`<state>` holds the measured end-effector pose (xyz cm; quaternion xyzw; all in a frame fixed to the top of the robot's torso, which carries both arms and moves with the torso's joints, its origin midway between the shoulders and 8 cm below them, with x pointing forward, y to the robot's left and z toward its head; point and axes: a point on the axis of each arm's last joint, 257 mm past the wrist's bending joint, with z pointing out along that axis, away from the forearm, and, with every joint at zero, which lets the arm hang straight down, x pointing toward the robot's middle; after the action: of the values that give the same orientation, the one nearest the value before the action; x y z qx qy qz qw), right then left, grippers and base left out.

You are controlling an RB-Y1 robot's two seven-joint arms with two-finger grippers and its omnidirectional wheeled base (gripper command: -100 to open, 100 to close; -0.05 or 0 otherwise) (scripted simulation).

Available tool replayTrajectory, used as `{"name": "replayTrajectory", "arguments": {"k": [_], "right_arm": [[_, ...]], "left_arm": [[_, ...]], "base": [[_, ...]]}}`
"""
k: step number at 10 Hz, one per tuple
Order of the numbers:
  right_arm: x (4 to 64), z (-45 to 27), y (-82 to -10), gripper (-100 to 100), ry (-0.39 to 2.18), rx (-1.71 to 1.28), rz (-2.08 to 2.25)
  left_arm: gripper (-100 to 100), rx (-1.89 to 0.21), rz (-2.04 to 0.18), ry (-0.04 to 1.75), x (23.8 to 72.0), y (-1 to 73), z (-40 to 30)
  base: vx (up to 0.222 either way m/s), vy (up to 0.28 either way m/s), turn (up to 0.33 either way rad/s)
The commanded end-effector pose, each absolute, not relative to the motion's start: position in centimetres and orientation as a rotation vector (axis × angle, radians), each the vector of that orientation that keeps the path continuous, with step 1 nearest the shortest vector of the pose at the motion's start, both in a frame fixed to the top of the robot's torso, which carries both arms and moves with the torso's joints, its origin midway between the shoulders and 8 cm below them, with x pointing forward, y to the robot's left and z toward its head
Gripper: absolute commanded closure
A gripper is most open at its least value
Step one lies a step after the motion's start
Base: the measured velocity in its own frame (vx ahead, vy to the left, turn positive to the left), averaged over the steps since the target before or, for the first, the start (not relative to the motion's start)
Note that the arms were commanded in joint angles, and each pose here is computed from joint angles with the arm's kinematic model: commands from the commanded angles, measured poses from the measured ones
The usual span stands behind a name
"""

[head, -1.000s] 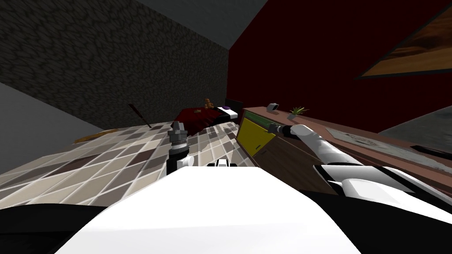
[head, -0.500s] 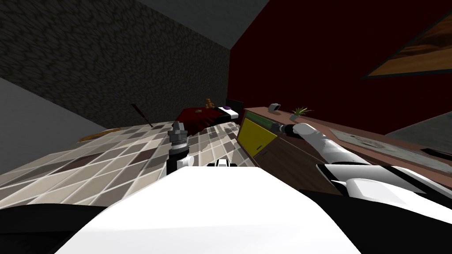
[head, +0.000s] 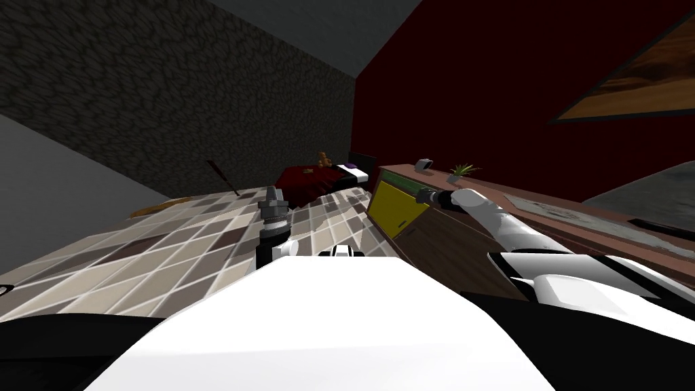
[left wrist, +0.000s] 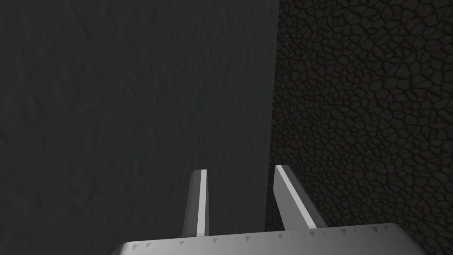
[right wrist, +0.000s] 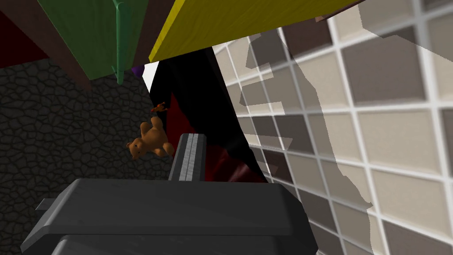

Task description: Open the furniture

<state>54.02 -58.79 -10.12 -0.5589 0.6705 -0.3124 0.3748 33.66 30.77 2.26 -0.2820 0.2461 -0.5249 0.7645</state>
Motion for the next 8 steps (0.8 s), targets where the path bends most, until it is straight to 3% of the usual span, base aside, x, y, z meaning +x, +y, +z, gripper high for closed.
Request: {"name": "replayTrajectory", "arguments": {"k": [1,5,8], "right_arm": [[53.8,-9.5,-59.2,-100,1.718,-1.439,-0.810],[53.5,-8.3,-59.9,-100,1.723,-1.454,-0.831],[53.6,-9.3,-59.8,-100,1.728,-1.447,-0.823]], "left_arm": [[0,-0.613,-1.141,0.535,33.7,30.8,2.3],[0,-0.613,-1.140,0.536,33.7,30.8,2.2],[0,-0.613,-1.140,0.535,33.7,30.8,2.3]], "base": [[0.059,-0.053,-0.006],[0.092,-0.147,-0.001],[0.056,-0.054,0.022]]}}
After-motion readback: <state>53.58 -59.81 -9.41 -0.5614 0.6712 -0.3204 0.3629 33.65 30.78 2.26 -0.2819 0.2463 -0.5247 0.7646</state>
